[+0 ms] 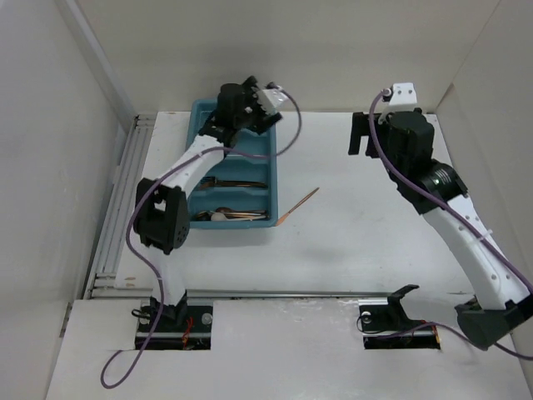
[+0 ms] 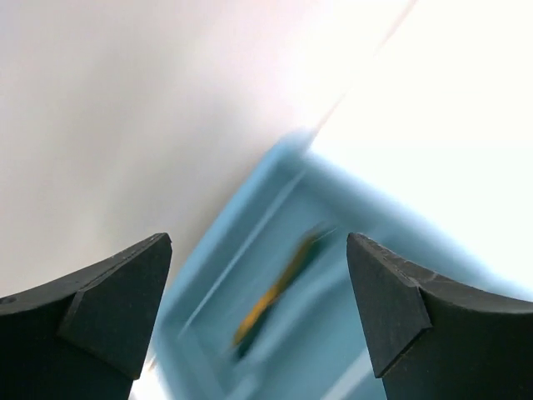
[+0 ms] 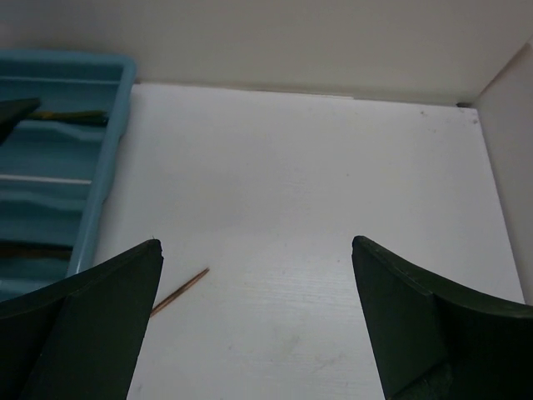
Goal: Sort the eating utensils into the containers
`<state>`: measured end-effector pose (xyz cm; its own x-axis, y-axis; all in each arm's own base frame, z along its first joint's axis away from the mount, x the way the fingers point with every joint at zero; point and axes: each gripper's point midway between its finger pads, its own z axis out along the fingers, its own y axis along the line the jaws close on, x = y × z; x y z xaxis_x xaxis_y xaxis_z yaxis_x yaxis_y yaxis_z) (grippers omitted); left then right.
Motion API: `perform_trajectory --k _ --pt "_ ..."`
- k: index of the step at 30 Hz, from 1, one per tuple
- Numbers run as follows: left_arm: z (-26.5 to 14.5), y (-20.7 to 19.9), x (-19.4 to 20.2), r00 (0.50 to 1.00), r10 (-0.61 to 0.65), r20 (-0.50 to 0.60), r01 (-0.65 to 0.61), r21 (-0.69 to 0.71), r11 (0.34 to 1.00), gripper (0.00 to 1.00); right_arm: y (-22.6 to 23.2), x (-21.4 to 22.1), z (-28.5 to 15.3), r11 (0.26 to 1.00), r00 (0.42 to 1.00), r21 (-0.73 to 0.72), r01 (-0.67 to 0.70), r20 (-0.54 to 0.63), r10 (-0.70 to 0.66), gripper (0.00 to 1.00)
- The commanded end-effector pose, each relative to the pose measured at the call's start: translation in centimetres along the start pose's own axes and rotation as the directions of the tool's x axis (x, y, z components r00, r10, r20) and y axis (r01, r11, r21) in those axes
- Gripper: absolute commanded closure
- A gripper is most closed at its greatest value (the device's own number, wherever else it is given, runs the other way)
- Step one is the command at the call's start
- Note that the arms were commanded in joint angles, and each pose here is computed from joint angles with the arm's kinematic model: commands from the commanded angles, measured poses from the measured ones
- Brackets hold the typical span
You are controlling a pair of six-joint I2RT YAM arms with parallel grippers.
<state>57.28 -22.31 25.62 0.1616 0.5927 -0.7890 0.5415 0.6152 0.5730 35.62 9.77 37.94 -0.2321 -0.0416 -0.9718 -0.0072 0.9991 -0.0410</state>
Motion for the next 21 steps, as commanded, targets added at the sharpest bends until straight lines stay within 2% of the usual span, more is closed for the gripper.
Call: perform_trajectory --k 1,2,3,5,6,7,9,11,15,19,21 --pt "-4.7 -11.8 -8.2 0.997 -0.074 0.025 0.060 0.367 0.928 0.15 1.6 3.2 -2.9 0.989 0.994 -0.149 -0.011 -0.106 -0.005 0.00" --pt "-5.6 -15.8 -6.9 0.992 -0.104 -0.070 0.125 0.471 0.873 0.15 0.9 2.7 -4.3 0.988 0.996 -0.151 -0.030 -0.084 0.017 0.00" --pt "-6.4 -20.0 -7.4 0.981 -0.145 -0.126 0.191 0.549 0.814 0.15 0.4 2.9 -5.1 0.987 0.996 -0.152 -0.043 -0.084 0.030 0.00" --pt "-7.2 -25.0 -6.0 0.955 -0.161 -0.248 0.283 0.614 0.737 0.15 -0.3 4.0 -6.6 0.987 0.995 -0.149 -0.052 -0.097 0.037 0.00" --pt "-7.1 -28.2 -5.0 0.934 -0.145 -0.326 0.332 0.643 0.690 0.15 -1.1 3.4 -8.1 0.986 0.997 -0.154 -0.063 -0.063 0.054 0.00" --pt "-6.9 -29.5 -4.3 0.905 -0.167 -0.392 0.395 0.625 0.673 0.14 -1.4 3.6 -8.8 0.986 0.997 -0.154 -0.065 -0.059 0.056 0.00" --pt "-5.3 -31.5 -1.8 0.856 -0.173 -0.487 0.464 0.575 0.674 0.14 -2.7 4.1 -10.4 0.989 0.997 -0.131 -0.064 -0.053 0.058 0.00" --pt "-3.4 -30.6 -1.5 0.846 -0.200 -0.495 0.465 0.502 0.729 0.14 -3.4 4.4 -11.2 0.991 0.997 -0.117 -0.061 -0.057 0.055 0.00" --pt "-1.6 -29.6 -1.5 0.882 -0.166 -0.442 0.374 0.441 0.816 0.14 -4.4 4.9 -12.3 0.994 0.997 -0.093 -0.057 -0.062 0.051 0.00" --pt "-0.6 -30.8 0.4 0.872 -0.120 -0.475 0.350 0.433 0.831 0.16 -4.5 5.0 -12.6 0.994 0.997 -0.093 -0.057 -0.062 0.051 0.00" --pt "-0.3 -31.6 1.3 0.851 -0.122 -0.511 0.375 0.427 0.823 0.20 -4.7 5.1 -12.9 0.994 0.997 -0.092 -0.056 -0.063 0.051 0.00"
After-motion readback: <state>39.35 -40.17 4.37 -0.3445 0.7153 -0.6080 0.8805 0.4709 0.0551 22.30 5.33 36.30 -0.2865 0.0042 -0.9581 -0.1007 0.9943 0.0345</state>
